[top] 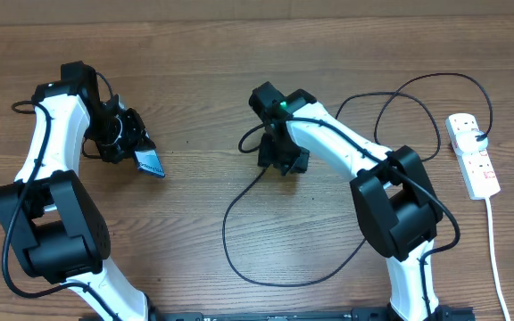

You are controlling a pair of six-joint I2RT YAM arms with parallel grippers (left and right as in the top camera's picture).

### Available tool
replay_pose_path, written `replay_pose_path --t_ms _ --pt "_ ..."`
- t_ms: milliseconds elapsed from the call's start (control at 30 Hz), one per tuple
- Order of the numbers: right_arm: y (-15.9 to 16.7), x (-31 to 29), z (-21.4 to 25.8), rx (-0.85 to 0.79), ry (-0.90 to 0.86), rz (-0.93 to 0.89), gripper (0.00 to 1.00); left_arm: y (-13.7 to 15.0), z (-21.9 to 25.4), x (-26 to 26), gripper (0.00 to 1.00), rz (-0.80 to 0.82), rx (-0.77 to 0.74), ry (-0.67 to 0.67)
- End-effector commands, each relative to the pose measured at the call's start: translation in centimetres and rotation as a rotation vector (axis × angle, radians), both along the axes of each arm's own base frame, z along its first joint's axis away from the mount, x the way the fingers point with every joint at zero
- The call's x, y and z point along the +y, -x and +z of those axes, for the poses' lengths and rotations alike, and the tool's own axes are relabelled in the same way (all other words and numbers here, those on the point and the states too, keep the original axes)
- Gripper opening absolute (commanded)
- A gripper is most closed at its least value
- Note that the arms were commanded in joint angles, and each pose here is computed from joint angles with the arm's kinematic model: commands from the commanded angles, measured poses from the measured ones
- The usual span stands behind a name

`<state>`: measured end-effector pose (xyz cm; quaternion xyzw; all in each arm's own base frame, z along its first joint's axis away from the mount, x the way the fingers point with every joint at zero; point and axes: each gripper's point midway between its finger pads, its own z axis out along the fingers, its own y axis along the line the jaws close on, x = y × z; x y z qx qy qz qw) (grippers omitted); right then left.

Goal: Plug charger to phone and switch on socket

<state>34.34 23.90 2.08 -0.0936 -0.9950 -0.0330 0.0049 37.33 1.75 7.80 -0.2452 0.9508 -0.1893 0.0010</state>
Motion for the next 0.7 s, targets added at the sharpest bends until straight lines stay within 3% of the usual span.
replay_pose_path --t_ms 0,333,667 --pt "0.3 0.7 -0.6 0.014 -0.023 -0.085 0.45 -0.2 0.8 0.1 0.04 0.013 -0.020 0.001" --pt "-0.5 1.2 -0.7 -0.132 0.096 -0.144 0.41 -0.2 0.8 0.0 0.04 0.013 -0.022 0.008" --pt "-0.1 0.3 -2.0 -0.130 0.119 -0.206 0.38 -0.2 0.8 0.0 0.04 0.013 -0.022 0.009"
